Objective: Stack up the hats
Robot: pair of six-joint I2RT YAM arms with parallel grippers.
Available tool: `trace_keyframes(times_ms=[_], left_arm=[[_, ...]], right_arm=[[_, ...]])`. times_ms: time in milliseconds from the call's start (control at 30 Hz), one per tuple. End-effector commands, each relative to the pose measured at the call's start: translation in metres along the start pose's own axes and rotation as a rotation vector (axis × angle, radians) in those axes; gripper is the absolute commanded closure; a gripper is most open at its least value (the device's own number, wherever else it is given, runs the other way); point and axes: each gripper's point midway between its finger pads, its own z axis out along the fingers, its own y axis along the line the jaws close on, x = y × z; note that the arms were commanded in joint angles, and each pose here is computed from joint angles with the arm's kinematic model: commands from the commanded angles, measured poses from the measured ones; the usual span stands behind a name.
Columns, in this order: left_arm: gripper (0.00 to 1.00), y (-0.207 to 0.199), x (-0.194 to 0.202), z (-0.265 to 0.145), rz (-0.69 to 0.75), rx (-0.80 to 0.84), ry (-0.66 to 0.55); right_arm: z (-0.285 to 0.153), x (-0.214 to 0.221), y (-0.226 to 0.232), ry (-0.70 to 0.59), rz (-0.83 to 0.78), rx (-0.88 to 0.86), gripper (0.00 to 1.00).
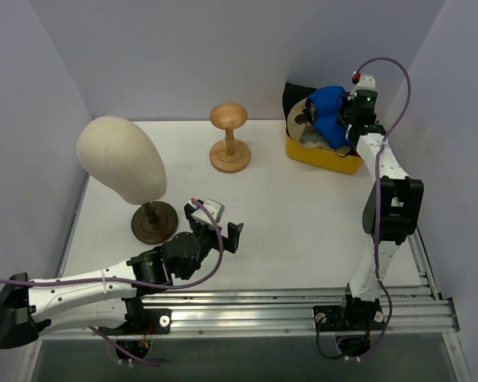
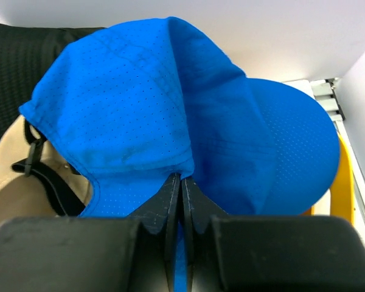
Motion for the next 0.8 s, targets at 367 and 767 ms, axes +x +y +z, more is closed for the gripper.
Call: trace_keyframes(times_ms=[367,767], left_arm=[[0.06,0.018,-0.028,-0.005,-0.054,-0.097,-0.078],[0.05,0.054,-0.046,-0.033,-0.168,-0.181,-0.188]], right_arm=[[-0.089,-0.135,0.119,-0.282,-0.127,-0.093,1.0],[-0.117,-0.166,0.184,-0.381,-0.129,-0.179,1.0]])
